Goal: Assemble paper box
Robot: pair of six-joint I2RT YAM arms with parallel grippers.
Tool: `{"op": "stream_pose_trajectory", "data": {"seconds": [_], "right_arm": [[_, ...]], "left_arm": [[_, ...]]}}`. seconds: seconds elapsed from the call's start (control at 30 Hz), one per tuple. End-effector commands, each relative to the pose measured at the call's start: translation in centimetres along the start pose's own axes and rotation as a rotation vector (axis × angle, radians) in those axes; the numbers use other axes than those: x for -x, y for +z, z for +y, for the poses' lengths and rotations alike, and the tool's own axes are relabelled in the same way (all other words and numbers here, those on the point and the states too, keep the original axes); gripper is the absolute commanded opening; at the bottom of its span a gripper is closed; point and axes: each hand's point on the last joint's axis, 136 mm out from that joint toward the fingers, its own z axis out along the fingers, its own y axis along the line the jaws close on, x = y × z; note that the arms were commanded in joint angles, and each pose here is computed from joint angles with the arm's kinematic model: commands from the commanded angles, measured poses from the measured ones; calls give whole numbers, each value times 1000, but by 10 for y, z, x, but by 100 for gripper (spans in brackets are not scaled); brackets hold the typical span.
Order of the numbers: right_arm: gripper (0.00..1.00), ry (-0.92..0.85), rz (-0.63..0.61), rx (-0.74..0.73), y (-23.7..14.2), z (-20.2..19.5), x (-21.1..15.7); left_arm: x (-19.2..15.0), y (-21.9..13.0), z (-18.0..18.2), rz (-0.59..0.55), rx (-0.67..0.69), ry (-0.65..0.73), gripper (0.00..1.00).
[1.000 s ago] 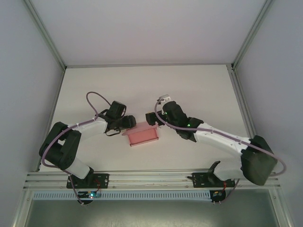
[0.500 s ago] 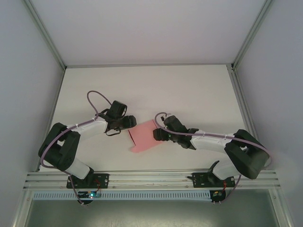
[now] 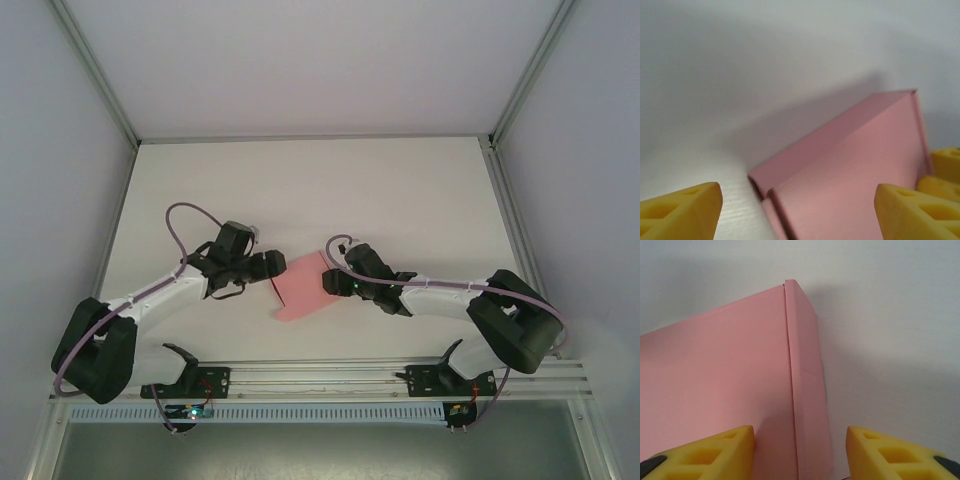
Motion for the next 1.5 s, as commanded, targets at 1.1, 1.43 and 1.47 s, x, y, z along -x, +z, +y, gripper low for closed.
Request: {"op": "stream_pose_trajectory", "data": {"seconds": [1.1, 1.43, 1.47], "right_arm": [[98, 212, 32, 298, -59, -18, 4], [98, 271, 125, 434, -39, -3, -2], [98, 275, 126, 460, -37, 1, 1]], "left_arm": [[-23, 42, 8, 93, -244, -156, 10], [-23, 27, 16, 40, -238, -135, 8], [-23, 25, 15, 39, -237, -130, 8]]}}
